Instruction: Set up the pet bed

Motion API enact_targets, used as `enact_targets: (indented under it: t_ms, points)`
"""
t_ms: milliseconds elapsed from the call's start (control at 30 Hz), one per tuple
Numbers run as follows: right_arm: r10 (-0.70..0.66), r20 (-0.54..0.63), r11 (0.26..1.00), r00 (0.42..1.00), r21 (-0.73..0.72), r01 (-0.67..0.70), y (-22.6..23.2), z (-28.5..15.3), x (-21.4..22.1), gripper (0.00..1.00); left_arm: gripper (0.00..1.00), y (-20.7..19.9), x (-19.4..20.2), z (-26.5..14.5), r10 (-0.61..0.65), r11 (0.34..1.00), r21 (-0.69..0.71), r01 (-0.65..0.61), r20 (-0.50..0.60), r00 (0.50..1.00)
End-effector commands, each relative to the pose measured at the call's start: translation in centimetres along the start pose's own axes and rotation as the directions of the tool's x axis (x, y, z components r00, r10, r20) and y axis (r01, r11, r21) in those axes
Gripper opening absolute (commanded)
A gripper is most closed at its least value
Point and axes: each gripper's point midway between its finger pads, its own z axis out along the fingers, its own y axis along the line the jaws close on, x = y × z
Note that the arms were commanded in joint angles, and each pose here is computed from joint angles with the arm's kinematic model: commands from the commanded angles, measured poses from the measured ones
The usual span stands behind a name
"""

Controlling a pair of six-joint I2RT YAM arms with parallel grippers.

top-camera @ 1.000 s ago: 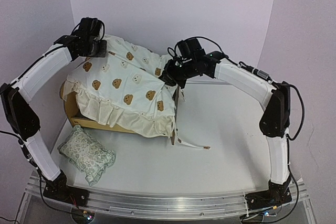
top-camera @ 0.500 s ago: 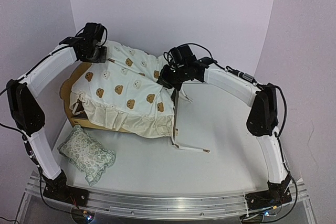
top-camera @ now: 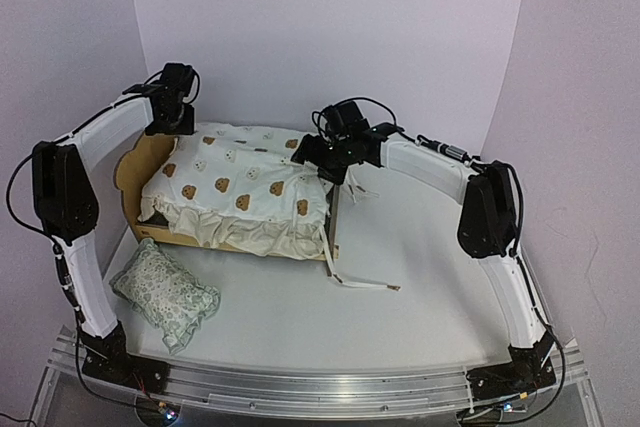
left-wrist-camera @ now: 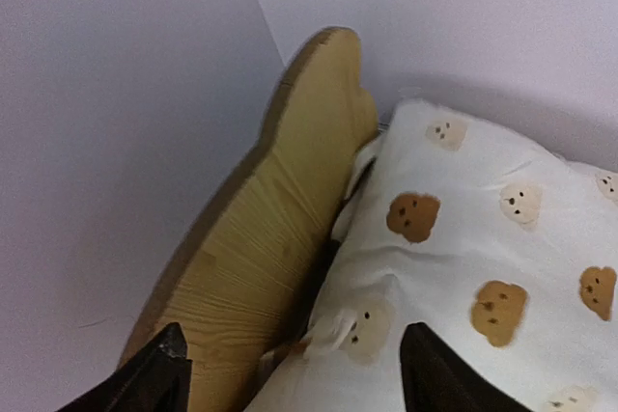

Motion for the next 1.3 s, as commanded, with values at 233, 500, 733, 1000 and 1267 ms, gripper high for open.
enact_targets:
  t_ms: [233,500,733,1000,1267]
  points:
    - [-0.169,0.074,0.984,0.983,-0.051,0.173,2.0,-8.7,-2.4,0.98,0.85,4.2,-7.1,-10.3,-0.141,0.988,0.091,0.127,0.180,0.973]
    - [-0.141,-0.024,0.983,0.990,0.117,0.142,-5.1,-10.6,2.6,0.96,0.92,7.3,-1.8,-10.0,-0.046,0.997,-0.061,0.049,0.053,0.998]
    - [-0.123,-0.192,0.985,0.974,0.092,0.143,-5.5,-7.8,7.2,0.88,0.95,8.9,2.4,-7.3,-0.031,0.992,-0.121,0.022,-0.067,0.997]
    - [-0.088,-0.274,0.983,0.958,0.134,0.129,-7.7,-5.6,9.6,0.76,0.95,9.4,4.5,-5.1,-0.031,0.996,-0.087,0.018,-0.148,0.988]
    - [-0.094,-0.314,0.977,0.945,0.154,0.148,-9.3,-5.3,11.1,0.37,0.85,8.6,6.3,-3.3,-0.011,0.999,-0.047,0.000,-0.218,0.976]
